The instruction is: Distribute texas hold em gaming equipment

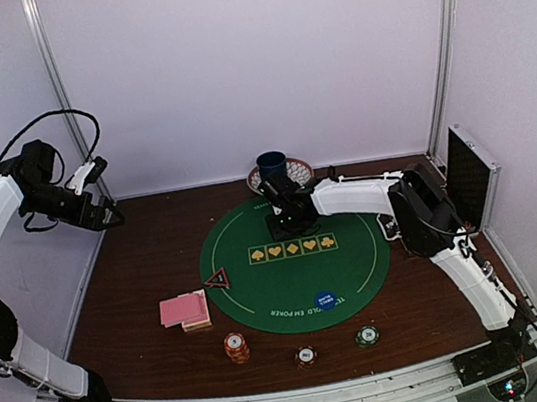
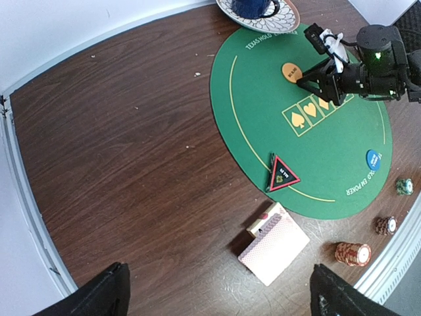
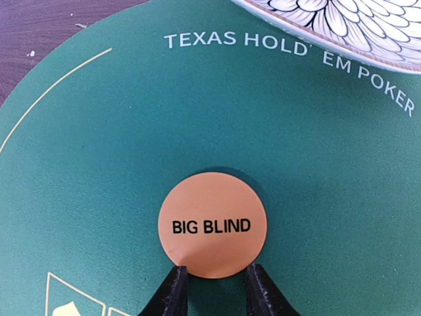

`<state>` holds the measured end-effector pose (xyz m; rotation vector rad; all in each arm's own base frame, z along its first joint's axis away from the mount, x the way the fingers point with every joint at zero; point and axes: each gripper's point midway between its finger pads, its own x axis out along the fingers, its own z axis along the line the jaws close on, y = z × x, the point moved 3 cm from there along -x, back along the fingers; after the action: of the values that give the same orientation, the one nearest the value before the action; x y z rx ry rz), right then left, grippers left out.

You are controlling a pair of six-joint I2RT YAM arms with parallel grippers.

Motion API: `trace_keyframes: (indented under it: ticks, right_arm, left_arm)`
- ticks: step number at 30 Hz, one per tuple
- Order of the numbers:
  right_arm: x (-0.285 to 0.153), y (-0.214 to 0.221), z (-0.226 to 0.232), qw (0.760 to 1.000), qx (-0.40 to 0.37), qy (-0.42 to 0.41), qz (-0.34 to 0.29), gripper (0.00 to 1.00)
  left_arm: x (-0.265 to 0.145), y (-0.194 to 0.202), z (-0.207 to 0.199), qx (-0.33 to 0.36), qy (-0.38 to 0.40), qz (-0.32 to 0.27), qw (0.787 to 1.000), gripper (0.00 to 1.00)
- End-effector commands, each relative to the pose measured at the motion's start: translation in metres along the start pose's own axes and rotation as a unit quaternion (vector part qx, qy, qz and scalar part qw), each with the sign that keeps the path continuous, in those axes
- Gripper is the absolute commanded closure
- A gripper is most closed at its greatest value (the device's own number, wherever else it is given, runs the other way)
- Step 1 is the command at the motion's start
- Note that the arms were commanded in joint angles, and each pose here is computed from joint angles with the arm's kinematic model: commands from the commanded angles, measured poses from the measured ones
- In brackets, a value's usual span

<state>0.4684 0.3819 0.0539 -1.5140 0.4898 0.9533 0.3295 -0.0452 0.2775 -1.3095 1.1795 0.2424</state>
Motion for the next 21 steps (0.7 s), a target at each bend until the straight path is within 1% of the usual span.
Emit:
trace_keyframes:
  ticks: [1,4,5,7,11,13,14,18,21]
  right_arm:
    - [0.020,0.018,-0.028,0.998,0.031,0.045,0.035,0.65]
    - [0.016,0.006,-0.024,0.998,0.038,0.041,0.023,0.61]
    - [0.014,0.004,-0.022,0.998,0.038,0.038,0.021,0.57]
    - [0.007,-0.003,-0.018,0.999,0.034,0.025,0.015,0.47]
    - [-0.023,-0.003,-0.010,1.000,0.003,0.005,0.003,0.33]
    - [-0.042,0.005,-0.006,1.000,-0.011,-0.008,0.003,0.26]
    - [-0.053,0.011,-0.005,1.000,-0.018,-0.017,0.006,0.25]
    - [-0.090,0.056,0.007,0.996,-0.058,-0.054,0.041,0.23]
    - [-0.113,0.095,0.010,0.992,-0.080,-0.072,0.072,0.20]
  left_arm:
    - [-0.002,0.001,-0.002,0.009,0.003,0.000,1.000,0.02]
    - [-0.001,0.002,-0.003,0.006,0.009,0.002,1.000,0.03]
    - [-0.001,0.003,-0.003,0.006,0.011,0.005,1.000,0.02]
    - [0.000,0.005,-0.004,0.008,0.013,0.010,1.000,0.02]
    - [0.001,0.008,-0.005,0.008,0.018,0.016,1.000,0.02]
    - [0.002,0.009,-0.007,0.008,0.023,0.016,1.000,0.02]
    - [0.002,0.010,-0.008,0.008,0.026,0.017,1.000,0.02]
    - [0.005,0.015,-0.011,0.010,0.038,0.021,0.999,0.02]
    - [0.012,0.025,-0.015,0.018,0.049,0.037,0.998,0.02]
